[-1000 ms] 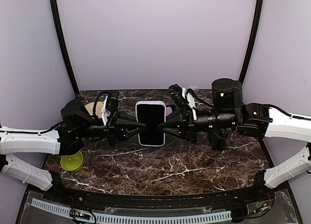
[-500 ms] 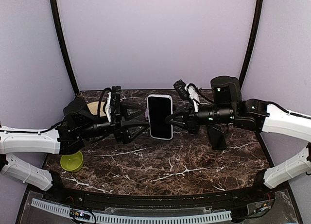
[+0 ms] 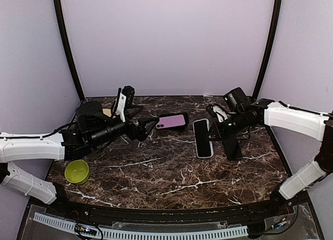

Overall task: Put the phone into the phone case
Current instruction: Place the phone with the phone case at the center of the board.

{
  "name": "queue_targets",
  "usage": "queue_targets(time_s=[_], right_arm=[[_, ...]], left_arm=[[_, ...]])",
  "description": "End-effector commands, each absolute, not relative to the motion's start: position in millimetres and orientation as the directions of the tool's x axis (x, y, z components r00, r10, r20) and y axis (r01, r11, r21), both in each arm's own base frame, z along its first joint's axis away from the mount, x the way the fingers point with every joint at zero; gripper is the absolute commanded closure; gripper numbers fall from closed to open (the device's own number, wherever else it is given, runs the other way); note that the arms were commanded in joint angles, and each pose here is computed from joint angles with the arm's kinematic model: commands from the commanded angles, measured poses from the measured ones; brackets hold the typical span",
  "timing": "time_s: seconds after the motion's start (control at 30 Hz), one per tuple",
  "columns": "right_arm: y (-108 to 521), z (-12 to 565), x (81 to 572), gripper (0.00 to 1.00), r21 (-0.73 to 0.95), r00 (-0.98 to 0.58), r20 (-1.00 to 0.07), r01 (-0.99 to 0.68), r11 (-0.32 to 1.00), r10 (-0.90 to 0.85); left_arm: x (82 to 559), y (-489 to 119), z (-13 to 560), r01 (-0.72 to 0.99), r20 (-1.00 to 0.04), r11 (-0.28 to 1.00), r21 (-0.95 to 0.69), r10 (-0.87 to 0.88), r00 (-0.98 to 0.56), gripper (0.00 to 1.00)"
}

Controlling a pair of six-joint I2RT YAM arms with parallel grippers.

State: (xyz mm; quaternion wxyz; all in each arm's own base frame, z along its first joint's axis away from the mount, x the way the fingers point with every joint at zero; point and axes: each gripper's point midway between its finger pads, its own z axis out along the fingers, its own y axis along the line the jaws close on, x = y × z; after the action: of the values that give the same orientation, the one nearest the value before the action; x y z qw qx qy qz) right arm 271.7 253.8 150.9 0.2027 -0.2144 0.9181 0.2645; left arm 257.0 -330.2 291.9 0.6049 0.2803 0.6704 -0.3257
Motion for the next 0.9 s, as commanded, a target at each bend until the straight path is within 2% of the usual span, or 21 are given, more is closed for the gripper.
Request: queue_targets(time_s=[0.0, 0.77, 0.8, 0.87], right_arm=[[249.6, 142.5, 283.2, 1.00, 0.470, -0.864, -0.435, -0.457, 0.755, -0.252], [222.3, 75.5, 303.3, 1.00, 0.558, -0.939, -0.284, -0.325, 0.763, -0.192], [219.5, 72.9, 304.2, 0.99, 0.553, -0.942, -0.280, -0.315, 0.771, -0.184], [211.8, 66.1, 307.3, 0.89, 0.524, -0.948, -0.270, -0.292, 0.800, -0.168]], left_arm=[[263.2, -328.3, 297.2, 0.747, -0.995, 0.661, -0.071, 0.009, -0.102, 0.06], [264.3, -329.1, 295.0, 0.747, -0.994, 0.662, -0.061, 0.027, -0.105, 0.07], [264.3, -329.0, 294.8, 0.747, -0.994, 0.662, -0.061, 0.027, -0.105, 0.07], [264.2, -329.2, 295.1, 0.747, -0.994, 0.662, -0.061, 0.027, -0.105, 0.07]])
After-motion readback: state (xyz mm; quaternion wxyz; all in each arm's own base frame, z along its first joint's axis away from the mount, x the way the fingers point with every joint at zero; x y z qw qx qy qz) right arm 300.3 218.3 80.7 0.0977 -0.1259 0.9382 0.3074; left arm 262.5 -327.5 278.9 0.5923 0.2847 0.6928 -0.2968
